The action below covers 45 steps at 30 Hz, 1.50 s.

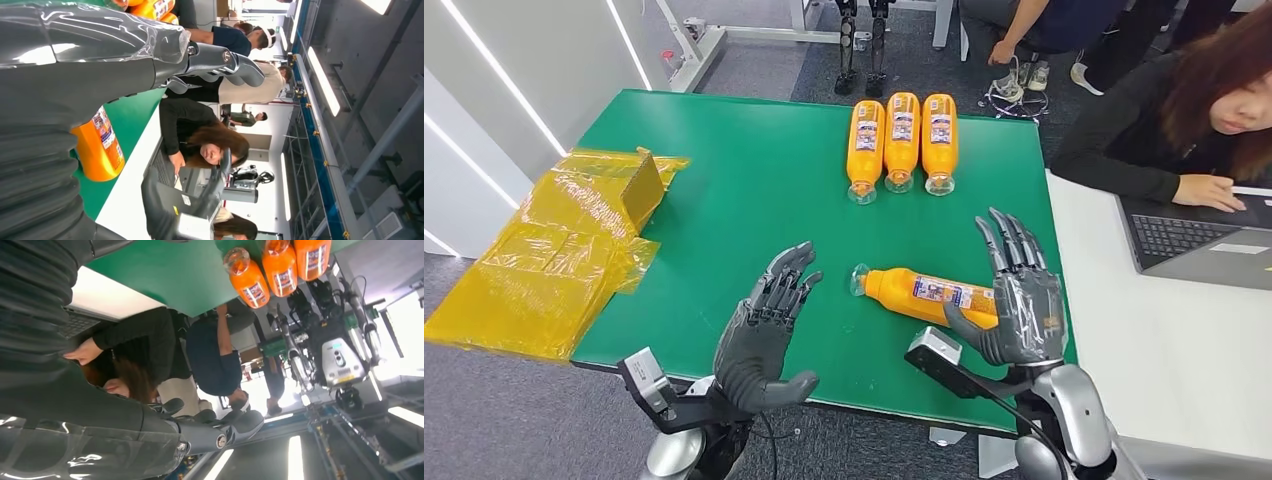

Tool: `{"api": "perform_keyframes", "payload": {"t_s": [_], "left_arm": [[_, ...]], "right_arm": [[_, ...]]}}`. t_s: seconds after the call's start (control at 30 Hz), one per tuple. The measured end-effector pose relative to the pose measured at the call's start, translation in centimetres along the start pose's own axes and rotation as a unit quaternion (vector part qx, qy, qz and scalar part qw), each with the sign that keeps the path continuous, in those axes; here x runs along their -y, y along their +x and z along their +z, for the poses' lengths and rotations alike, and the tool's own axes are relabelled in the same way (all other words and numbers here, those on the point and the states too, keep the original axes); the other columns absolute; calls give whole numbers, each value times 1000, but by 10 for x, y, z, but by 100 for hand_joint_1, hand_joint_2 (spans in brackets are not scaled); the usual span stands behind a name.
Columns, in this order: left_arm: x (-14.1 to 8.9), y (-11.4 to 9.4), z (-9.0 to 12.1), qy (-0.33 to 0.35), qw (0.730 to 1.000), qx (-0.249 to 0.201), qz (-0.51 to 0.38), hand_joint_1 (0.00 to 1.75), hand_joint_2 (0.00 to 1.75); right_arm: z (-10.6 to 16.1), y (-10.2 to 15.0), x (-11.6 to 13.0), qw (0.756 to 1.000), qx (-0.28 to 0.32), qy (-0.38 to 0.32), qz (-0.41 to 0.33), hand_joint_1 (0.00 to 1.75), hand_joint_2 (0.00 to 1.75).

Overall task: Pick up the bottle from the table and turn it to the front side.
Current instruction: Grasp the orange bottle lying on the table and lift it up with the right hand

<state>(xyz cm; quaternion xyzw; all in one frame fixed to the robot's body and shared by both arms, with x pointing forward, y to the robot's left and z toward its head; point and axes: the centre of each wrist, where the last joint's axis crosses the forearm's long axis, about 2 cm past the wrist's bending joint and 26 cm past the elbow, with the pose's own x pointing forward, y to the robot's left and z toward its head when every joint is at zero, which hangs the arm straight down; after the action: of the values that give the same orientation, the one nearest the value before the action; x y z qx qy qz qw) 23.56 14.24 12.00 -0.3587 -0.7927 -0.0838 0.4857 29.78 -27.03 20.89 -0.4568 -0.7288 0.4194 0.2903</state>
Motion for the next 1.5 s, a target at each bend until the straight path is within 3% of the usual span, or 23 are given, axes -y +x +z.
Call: {"api": "perform_keyframes", "payload": {"t_s": [0.33, 0.67, 0.8, 1.1, 1.5], "left_arm": [[-1, -4, 1, 5, 1000, -5, 9, 0, 175], [-2, -7, 3, 7, 1000, -9, 11, 0, 175], [-2, -7, 4, 7, 1000, -9, 11, 0, 175], [-2, -7, 1, 3, 1000, -19, 6, 0, 175], [-3, -8, 1, 3, 1000, -30, 5, 0, 175]], "right_arm": [[-20, -7, -20, 994, 7, 108, -2, 0, 175], [-24, -14, -27, 988, 10, 156, 2, 0, 175], [-30, -23, -30, 977, 7, 212, -8, 0, 175], [-54, -38, -33, 971, -5, 237, 26, 0, 175], [-62, -78, -51, 952, -43, 302, -15, 0, 175]]}}
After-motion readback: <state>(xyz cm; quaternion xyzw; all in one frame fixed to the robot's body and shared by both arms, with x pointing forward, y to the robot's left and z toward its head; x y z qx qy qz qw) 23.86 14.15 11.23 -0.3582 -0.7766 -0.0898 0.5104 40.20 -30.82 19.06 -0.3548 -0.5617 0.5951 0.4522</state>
